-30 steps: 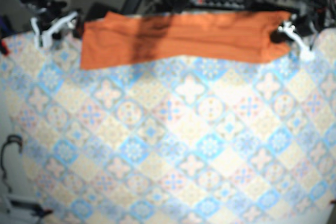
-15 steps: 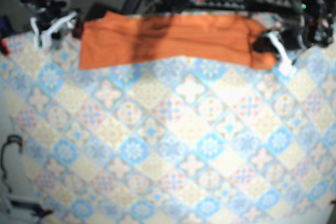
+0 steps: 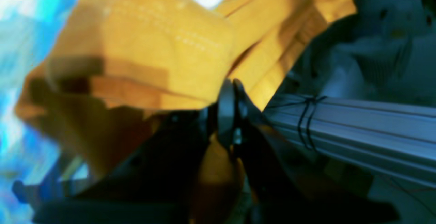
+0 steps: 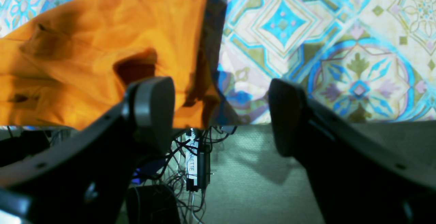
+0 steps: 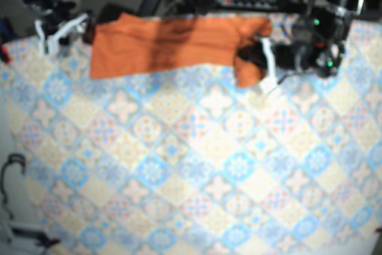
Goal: Fold the T-shirt properly
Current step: 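Fold the held strip end with the left gripper toward the right gripper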
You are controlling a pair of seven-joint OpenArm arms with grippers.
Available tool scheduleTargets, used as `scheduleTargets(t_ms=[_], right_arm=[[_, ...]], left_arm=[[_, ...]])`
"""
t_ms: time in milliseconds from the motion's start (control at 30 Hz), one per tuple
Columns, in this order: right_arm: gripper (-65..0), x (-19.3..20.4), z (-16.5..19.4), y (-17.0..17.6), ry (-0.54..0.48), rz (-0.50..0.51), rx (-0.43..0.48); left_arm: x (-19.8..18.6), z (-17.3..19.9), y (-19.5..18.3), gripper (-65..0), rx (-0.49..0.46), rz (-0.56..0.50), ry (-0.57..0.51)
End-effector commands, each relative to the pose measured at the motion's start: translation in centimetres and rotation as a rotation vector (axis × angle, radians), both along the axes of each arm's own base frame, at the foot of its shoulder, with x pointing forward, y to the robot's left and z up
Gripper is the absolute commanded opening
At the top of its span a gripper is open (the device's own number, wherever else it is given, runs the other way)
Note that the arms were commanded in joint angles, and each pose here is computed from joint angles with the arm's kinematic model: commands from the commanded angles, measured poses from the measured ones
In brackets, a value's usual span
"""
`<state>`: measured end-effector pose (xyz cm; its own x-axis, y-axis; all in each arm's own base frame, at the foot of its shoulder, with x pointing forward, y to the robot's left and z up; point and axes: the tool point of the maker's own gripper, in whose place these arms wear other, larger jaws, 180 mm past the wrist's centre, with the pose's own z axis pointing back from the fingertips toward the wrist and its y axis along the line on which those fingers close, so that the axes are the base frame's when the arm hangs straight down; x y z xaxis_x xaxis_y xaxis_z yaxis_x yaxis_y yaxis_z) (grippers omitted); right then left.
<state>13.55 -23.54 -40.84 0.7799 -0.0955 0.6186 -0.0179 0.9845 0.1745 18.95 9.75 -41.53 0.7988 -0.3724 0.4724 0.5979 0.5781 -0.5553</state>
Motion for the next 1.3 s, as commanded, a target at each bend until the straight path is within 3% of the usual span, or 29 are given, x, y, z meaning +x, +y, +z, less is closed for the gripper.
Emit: scheduleTargets(t_ms=[0, 467, 933, 1267], right_arm=[[-23.3, 0.5, 0.8, -0.3, -0.035, 0.006, -0.008], [-23.3, 0.5, 0.8, -0.3, -0.033, 0.005, -0.006], [-23.3, 0.3, 0.6, 0.3, -0.033, -0.006, 0.012], [-23.3, 0.8, 0.6, 0.7, -0.044, -0.006, 0.02]], left_arm=[[1.3, 1.4, -0.9, -65.0, -0.035, -0.021, -0.049], [0.6, 2.5, -10.3, -65.0, -0.138, -0.224, -0.047], [1.8, 4.2, -14.0, -65.0, -0.198, -0.28, -0.091], [1.6, 3.7, -16.0, -65.0, -0.228, -0.281, -0.051]])
